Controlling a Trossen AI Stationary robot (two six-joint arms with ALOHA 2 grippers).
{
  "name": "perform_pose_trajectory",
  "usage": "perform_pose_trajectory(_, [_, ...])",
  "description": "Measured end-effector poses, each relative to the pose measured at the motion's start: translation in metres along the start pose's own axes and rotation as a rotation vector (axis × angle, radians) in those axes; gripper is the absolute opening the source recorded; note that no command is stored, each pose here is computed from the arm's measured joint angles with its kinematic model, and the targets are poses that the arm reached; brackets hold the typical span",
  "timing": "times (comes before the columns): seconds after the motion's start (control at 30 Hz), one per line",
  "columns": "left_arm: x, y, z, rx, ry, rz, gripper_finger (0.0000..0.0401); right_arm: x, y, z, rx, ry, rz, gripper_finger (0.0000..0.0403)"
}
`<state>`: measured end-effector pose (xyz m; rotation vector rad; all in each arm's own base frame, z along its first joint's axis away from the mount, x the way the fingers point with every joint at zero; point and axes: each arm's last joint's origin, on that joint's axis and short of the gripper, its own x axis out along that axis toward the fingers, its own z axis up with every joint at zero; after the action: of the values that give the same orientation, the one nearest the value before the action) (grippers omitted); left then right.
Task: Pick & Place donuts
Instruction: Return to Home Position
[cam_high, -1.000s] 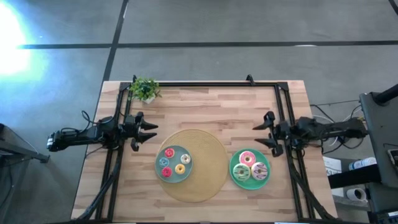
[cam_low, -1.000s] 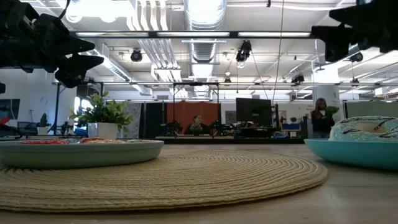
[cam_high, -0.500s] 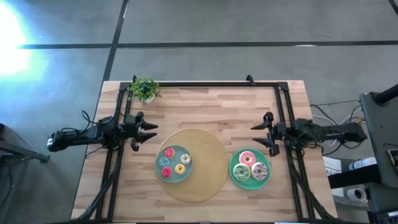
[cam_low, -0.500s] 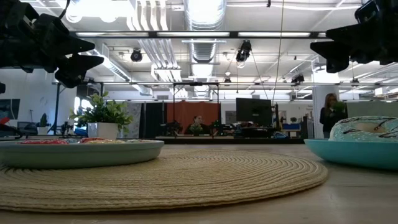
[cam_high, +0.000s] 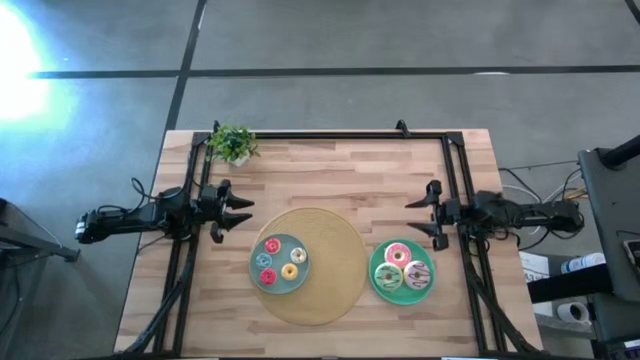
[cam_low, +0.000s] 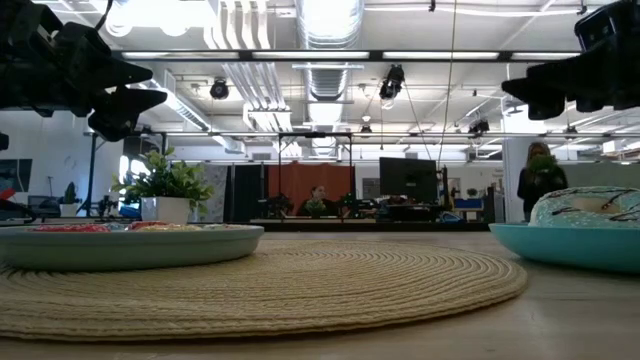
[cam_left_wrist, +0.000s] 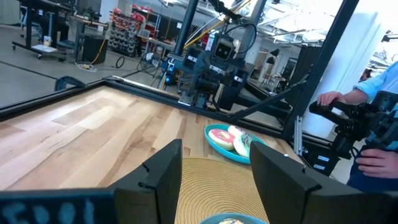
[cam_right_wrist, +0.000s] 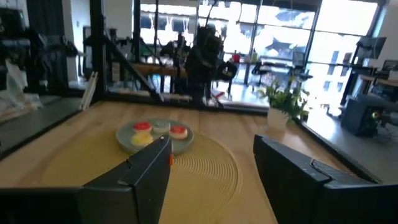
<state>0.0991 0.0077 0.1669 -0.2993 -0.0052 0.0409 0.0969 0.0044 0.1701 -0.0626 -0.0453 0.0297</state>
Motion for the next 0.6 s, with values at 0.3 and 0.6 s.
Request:
perform_pose_trajectory(0.3, [0.0000, 0.0000, -0.0001, 0.000, 0.001, 0.000, 0.0163, 0.0000, 0.0008, -0.0027, -0.044, 0.027, 0.023, 0.0221])
perform_pose_trajectory(0.6, [0.0000, 0.0000, -0.0001, 0.000, 0.001, 0.000, 0.0163, 0.0000, 0.0008, -0.0027, -0.049, 0.027, 0.023, 0.0221])
